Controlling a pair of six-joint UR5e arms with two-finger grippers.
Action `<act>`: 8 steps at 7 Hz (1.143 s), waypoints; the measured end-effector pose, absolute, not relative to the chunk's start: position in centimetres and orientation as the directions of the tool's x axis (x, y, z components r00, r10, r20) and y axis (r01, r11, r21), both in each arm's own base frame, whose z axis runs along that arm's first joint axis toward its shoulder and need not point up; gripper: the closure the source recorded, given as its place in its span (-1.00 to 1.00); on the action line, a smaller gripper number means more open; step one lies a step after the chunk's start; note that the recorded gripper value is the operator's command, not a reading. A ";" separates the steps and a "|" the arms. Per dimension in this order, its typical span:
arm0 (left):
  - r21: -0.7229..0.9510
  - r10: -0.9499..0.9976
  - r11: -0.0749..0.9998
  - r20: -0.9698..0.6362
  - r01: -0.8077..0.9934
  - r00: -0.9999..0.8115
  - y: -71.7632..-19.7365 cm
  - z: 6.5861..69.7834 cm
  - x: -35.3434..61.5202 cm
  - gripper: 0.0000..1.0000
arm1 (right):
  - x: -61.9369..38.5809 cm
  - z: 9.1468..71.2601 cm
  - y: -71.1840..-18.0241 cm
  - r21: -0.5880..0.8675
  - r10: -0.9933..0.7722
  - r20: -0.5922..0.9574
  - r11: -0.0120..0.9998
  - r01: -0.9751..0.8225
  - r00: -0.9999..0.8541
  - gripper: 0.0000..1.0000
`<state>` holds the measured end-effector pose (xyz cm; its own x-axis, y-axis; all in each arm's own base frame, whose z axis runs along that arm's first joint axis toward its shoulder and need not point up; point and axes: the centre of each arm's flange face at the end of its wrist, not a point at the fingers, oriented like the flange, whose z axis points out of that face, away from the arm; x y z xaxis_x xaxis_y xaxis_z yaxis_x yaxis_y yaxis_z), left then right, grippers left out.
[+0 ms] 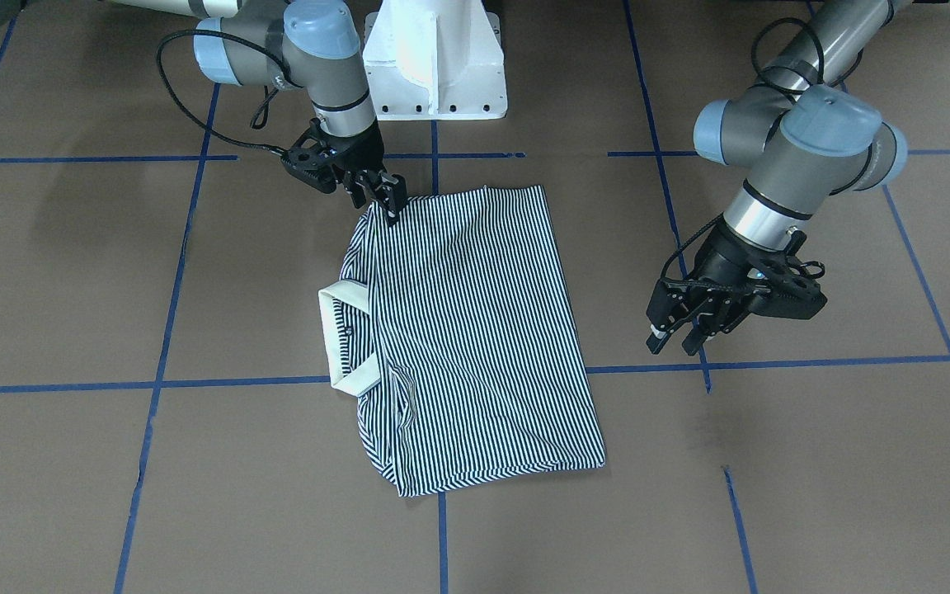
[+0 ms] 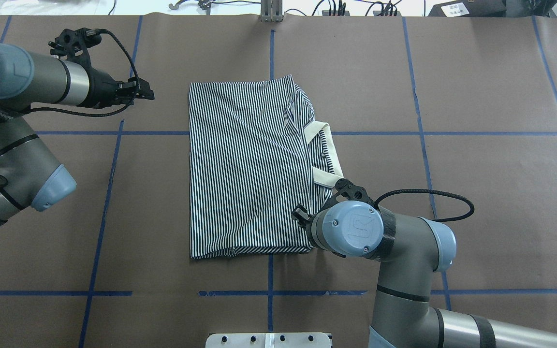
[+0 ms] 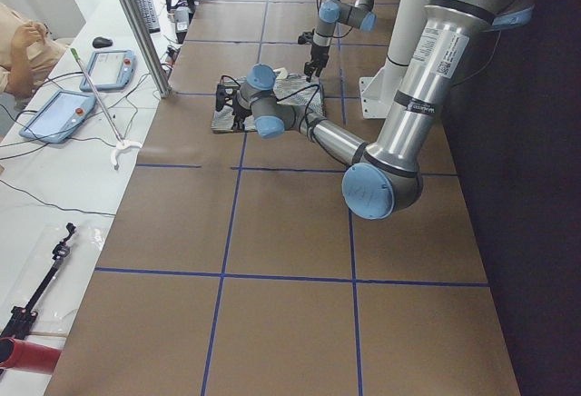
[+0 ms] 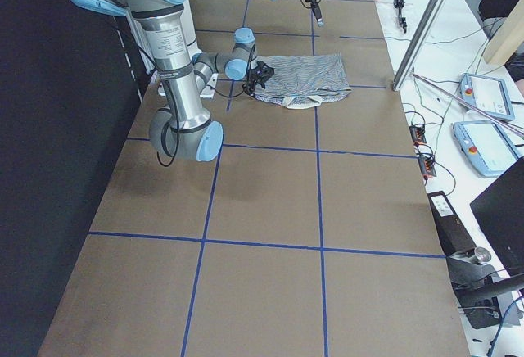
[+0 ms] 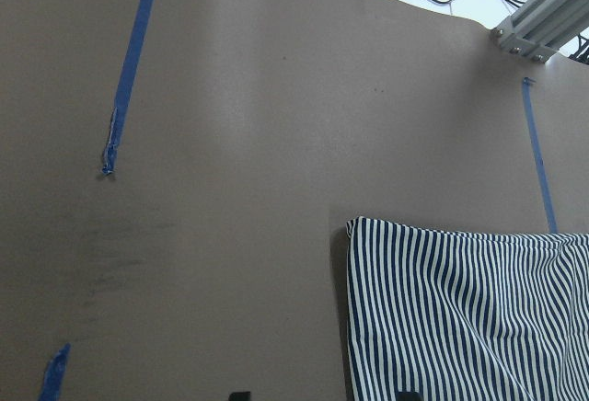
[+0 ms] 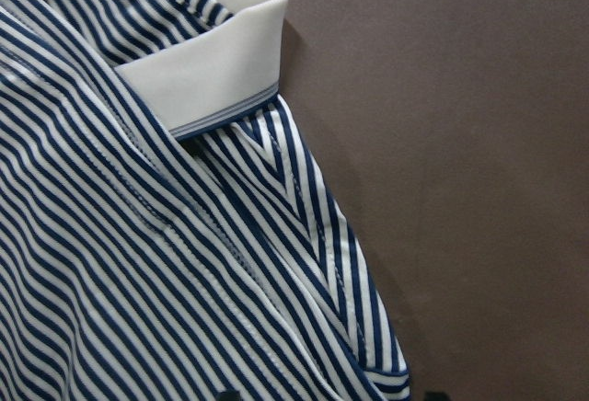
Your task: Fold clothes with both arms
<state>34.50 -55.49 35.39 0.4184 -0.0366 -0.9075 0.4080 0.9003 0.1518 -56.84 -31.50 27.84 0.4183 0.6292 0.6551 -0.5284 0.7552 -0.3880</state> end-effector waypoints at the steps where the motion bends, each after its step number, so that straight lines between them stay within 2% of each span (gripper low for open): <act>1: 0.152 -0.037 0.900 -0.908 0.408 0.418 -55.2 35.5 34.3 -0.24 | -56.8 28.0 -31.7 -0.387 0.631 0.653 0.753 -0.532 0.418 -0.21; 3: 0.153 -0.034 0.900 -0.909 0.407 0.416 -54.9 35.5 34.0 -0.24 | -56.9 28.5 -32.1 -0.384 0.636 0.646 0.749 -0.541 0.422 -0.17; 4: 0.153 -0.033 0.900 -0.909 0.407 0.416 -54.7 35.6 33.8 -0.24 | -57.0 28.7 -32.1 -0.382 0.637 0.643 0.748 -0.543 0.425 0.02; 5: 0.153 -0.033 0.900 -0.909 0.407 0.416 -54.6 35.6 33.8 -0.24 | -57.0 28.8 -32.2 -0.381 0.638 0.641 0.747 -0.544 0.427 0.66; 6: 0.153 -0.033 0.900 -0.909 0.407 0.415 -54.5 35.6 33.7 -0.24 | -57.0 28.8 -32.2 -0.381 0.638 0.641 0.747 -0.544 0.426 1.00; 8: 0.153 -0.033 0.900 -0.909 0.407 0.415 -54.5 35.6 33.7 -0.24 | -57.0 28.8 -32.2 -0.378 0.633 0.644 0.751 -0.541 0.430 1.00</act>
<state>33.68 -54.50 35.58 0.4149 -0.0329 -0.9093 0.4073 0.9003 0.1533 -57.03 -32.18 28.77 0.4297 0.6332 0.6437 -0.5408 0.7514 -0.3781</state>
